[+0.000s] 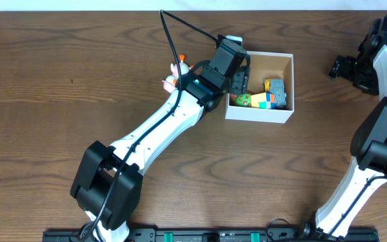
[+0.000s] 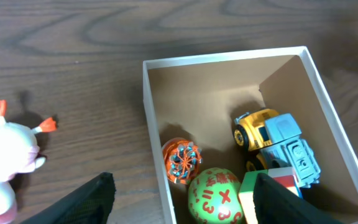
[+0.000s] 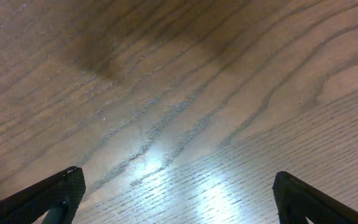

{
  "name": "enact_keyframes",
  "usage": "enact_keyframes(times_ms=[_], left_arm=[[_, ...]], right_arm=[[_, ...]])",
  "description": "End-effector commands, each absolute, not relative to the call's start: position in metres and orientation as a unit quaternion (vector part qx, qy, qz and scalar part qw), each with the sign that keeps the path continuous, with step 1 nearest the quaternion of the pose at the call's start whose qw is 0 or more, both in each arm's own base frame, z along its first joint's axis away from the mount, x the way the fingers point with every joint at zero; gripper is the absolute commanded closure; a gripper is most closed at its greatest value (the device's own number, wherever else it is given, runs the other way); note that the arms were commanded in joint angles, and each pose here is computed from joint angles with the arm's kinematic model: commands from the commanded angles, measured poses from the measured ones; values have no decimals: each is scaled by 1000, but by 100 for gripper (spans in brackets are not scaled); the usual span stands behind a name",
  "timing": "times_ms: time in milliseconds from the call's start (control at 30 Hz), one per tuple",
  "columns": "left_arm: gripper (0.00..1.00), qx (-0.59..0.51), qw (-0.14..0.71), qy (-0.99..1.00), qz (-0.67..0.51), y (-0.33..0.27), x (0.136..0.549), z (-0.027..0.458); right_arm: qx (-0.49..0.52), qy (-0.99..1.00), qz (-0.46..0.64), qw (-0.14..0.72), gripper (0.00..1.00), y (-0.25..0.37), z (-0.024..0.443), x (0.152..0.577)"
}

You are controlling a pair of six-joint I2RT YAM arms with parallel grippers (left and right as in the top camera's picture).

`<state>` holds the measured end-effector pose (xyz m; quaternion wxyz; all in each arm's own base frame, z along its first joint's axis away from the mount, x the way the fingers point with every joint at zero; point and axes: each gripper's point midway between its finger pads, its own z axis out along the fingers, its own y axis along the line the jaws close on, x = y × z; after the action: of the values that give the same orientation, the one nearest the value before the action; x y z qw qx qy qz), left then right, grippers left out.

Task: Pack container
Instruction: 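Lift the cube and carry it into the white box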

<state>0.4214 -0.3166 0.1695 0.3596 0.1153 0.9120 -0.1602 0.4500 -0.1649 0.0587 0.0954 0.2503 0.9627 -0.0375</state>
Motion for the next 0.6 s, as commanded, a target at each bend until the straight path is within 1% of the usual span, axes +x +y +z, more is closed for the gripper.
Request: enact_keyframes(times_ms=[0, 100, 200, 333, 433, 500, 567], left_arm=[[25, 138, 340, 905, -215, -334, 409, 180], [24, 178, 291, 893, -293, -360, 384, 183], [26, 200, 269, 888, -315, -372, 368, 183], [47, 239, 268, 880, -311, -385, 353, 181], [62, 248, 276, 880, -297, -392, 347, 179], [70, 250, 284, 880, -287, -395, 345, 179], [71, 253, 290, 879, -283, -400, 343, 178]], right_arm=[[259, 960, -39, 95, 1, -169, 59, 448], [259, 960, -39, 95, 1, -169, 59, 448], [259, 960, -39, 95, 1, -169, 59, 448], [259, 960, -39, 95, 1, -169, 59, 448], [259, 960, -39, 95, 1, -169, 59, 448], [259, 960, -39, 95, 1, -169, 59, 448], [259, 960, -39, 95, 1, -169, 59, 448]])
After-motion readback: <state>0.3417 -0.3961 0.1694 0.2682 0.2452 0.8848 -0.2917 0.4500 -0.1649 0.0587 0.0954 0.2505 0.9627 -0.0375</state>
